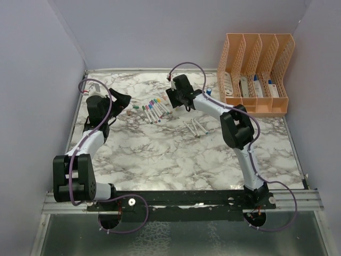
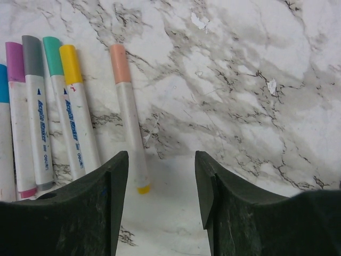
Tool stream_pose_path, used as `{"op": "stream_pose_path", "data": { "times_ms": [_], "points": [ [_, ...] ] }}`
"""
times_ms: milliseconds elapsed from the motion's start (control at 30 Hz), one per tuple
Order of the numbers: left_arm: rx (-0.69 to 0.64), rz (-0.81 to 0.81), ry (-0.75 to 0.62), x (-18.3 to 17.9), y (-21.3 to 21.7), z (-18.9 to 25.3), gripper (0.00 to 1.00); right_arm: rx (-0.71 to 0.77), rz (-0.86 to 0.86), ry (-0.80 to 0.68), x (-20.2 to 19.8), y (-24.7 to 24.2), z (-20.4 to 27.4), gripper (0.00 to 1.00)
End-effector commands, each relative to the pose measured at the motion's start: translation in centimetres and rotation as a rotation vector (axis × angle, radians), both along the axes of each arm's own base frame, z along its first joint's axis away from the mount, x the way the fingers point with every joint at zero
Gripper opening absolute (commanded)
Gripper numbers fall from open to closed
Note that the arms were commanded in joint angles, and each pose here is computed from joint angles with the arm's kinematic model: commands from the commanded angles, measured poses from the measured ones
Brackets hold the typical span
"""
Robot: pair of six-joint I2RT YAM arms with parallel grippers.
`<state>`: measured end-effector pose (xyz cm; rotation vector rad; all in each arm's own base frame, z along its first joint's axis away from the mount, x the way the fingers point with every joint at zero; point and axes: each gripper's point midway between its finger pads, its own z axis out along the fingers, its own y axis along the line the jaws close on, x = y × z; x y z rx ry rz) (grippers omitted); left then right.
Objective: Open the pen caps
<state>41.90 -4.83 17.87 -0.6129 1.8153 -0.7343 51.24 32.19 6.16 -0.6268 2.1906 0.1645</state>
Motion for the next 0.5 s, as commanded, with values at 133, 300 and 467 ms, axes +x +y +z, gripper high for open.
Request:
{"op": "stream_pose_path", "data": {
  "times_ms": [133, 300, 467],
  "points": [
    [-0.018, -0.021, -0.047, -0.2, -0.3, 1.3, 0.84, 0.02, 0.064, 0.023, 0.6, 1.3, -0.7, 0.52],
    [-0.018, -0.019, -0.042, -0.1, -0.3, 1.0, 0.85, 0.034, 0.083, 0.045, 0.4, 1.8, -1.6, 0.52],
    [-0.021, -0.022, -0.041, 0.0, -0.4, 0.9, 0.84, 0.041, 0.085, 0.06, 0.3, 2.0, -2.4, 0.52]
  ]
}}
